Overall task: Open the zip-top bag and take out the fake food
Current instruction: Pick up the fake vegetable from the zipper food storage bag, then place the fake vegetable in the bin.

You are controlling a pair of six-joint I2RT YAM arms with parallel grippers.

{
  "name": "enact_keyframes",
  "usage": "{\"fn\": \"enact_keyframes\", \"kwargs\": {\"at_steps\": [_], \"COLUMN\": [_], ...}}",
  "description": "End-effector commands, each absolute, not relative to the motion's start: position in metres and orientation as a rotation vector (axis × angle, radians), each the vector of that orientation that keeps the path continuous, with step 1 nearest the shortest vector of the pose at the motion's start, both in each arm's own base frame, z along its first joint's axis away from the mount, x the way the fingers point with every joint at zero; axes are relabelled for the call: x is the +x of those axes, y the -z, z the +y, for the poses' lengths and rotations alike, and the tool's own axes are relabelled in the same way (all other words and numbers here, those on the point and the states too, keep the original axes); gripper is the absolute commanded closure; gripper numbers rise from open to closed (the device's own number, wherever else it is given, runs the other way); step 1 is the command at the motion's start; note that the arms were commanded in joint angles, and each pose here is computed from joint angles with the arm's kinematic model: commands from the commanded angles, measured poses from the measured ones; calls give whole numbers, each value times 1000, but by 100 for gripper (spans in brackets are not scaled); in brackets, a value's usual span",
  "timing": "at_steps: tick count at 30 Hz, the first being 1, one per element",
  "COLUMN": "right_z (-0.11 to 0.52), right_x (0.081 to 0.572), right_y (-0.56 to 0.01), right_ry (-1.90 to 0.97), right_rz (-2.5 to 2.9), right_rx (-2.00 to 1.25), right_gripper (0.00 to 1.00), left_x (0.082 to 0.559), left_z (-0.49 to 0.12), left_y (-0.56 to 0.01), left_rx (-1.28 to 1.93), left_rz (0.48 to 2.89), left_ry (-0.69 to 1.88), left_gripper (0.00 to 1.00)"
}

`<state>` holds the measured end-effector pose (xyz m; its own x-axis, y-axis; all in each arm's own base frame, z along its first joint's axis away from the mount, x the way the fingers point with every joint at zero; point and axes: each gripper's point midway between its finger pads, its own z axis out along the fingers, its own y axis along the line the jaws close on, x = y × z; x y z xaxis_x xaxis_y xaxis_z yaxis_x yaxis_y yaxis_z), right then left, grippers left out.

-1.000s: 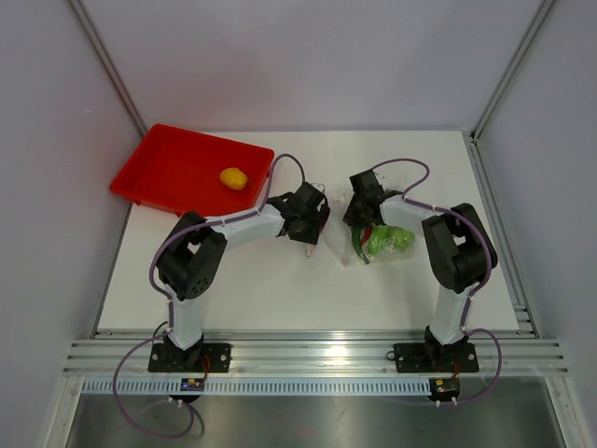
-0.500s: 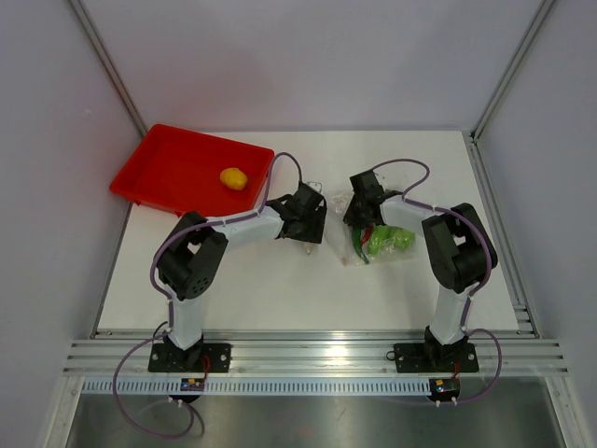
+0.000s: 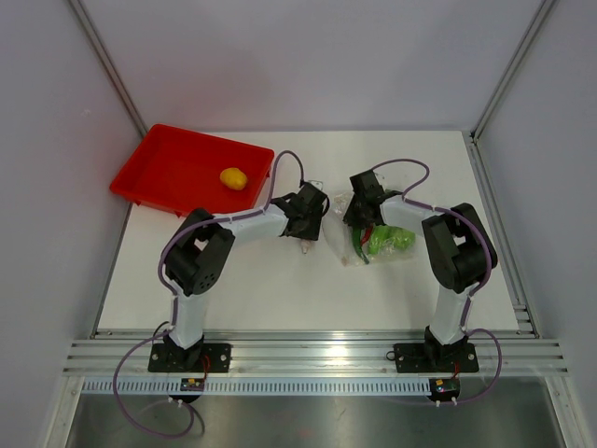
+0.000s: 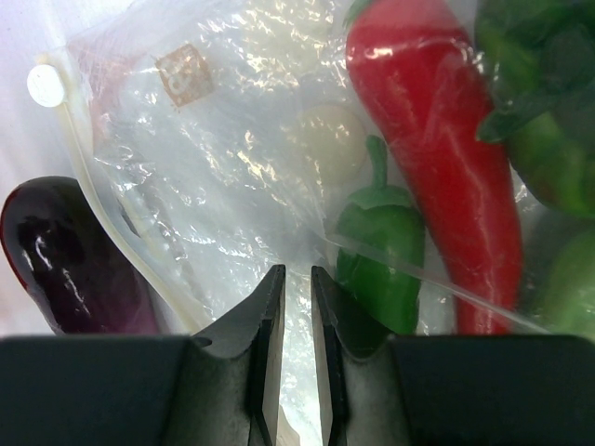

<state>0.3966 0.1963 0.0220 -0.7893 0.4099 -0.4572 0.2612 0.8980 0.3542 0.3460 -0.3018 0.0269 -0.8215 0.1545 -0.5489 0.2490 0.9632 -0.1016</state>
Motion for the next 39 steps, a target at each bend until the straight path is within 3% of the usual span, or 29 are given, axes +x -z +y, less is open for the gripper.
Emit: {"fn": "enact_keyframes", "kwargs": {"at_steps": [1,8,27,39], "right_z": [197,196,198,200], "right_x": [401,401,401,401], "right_y": [-33,-32,-44,-45], "right_ry": [-398,-395,-424,-438], "right_rz": [2497,2496,2475,2474], "right_rx": [468,469,460,458], "right_gripper": [76,76,76,76], "left_x": [360,355,355,375], "left_z": [-310,-315,-272,-230], "left_y": [-38,-32,-121,-162], "left_rx": [281,286,169,-89], "left_rz": [2509,2550,2373,2321], "left_ry": [232,276,224,457], "left_gripper": [58,68,77,86]}}
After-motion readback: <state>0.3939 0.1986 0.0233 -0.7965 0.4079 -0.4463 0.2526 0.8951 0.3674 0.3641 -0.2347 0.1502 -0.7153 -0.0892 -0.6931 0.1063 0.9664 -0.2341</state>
